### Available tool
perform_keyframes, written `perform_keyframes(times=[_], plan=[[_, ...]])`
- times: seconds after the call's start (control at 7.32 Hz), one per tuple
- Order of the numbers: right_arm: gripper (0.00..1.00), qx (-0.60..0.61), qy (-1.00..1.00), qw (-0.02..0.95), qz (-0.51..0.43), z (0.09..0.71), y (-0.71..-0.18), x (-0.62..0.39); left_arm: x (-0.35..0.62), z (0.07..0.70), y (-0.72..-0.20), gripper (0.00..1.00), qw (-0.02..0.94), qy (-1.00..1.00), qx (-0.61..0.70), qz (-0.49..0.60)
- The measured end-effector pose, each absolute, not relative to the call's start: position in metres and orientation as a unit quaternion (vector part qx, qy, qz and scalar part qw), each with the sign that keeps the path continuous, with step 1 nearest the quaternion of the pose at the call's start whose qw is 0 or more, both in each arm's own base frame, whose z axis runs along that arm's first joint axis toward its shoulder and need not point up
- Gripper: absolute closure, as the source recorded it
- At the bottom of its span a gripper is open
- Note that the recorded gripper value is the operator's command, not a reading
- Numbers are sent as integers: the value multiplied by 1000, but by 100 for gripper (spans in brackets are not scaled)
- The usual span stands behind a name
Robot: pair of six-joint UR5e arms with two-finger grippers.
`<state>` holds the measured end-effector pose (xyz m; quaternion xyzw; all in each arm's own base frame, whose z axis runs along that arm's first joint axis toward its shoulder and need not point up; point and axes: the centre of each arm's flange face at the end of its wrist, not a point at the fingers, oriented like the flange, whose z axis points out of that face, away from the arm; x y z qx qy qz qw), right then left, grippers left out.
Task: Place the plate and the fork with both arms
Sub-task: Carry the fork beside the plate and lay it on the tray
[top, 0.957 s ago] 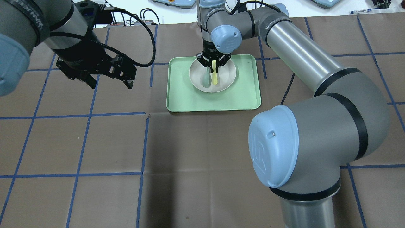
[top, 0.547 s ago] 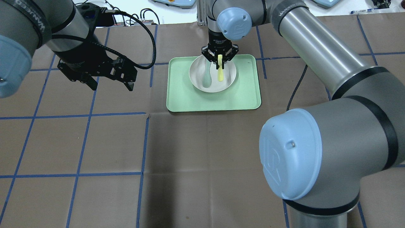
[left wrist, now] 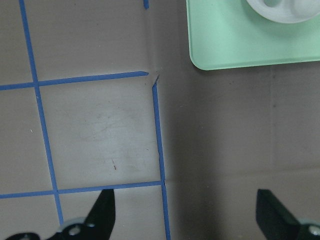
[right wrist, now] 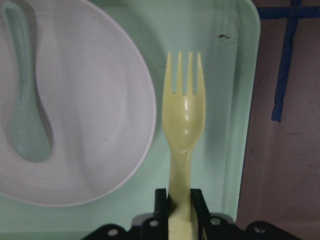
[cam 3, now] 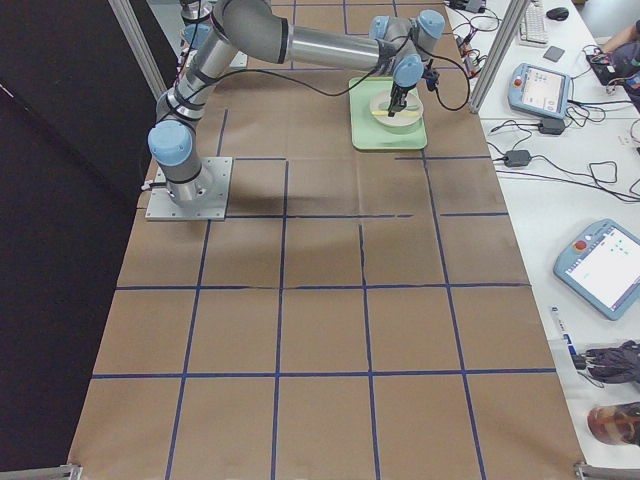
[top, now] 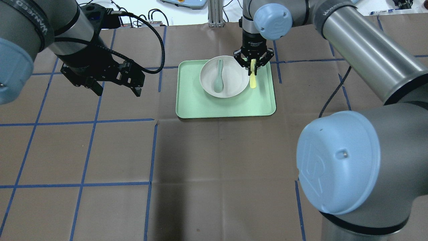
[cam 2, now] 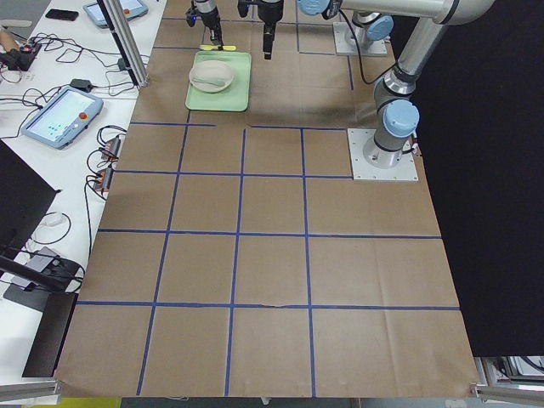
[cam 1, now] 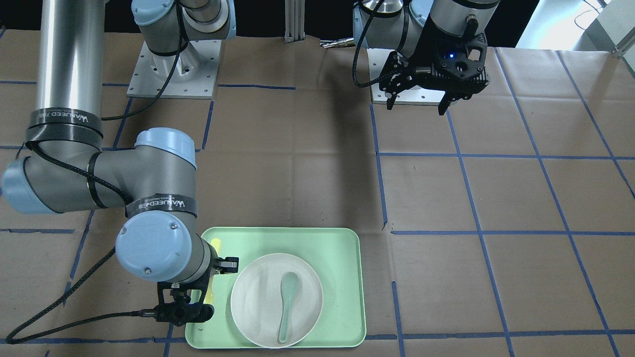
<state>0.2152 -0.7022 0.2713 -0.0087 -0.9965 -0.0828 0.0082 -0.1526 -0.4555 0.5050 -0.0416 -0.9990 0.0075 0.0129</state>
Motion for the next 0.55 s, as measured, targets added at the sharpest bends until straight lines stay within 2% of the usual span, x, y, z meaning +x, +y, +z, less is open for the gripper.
perform_keyframes(times=[0.41,0.55], plan=[[98,-9,-997,6,-77,217,-708,203,-153,505,-455,0,13,-999,-41,8],[93,-8,-997,7,-76,204,-710,204,-153,505,-455,0,14,-999,-41,8]])
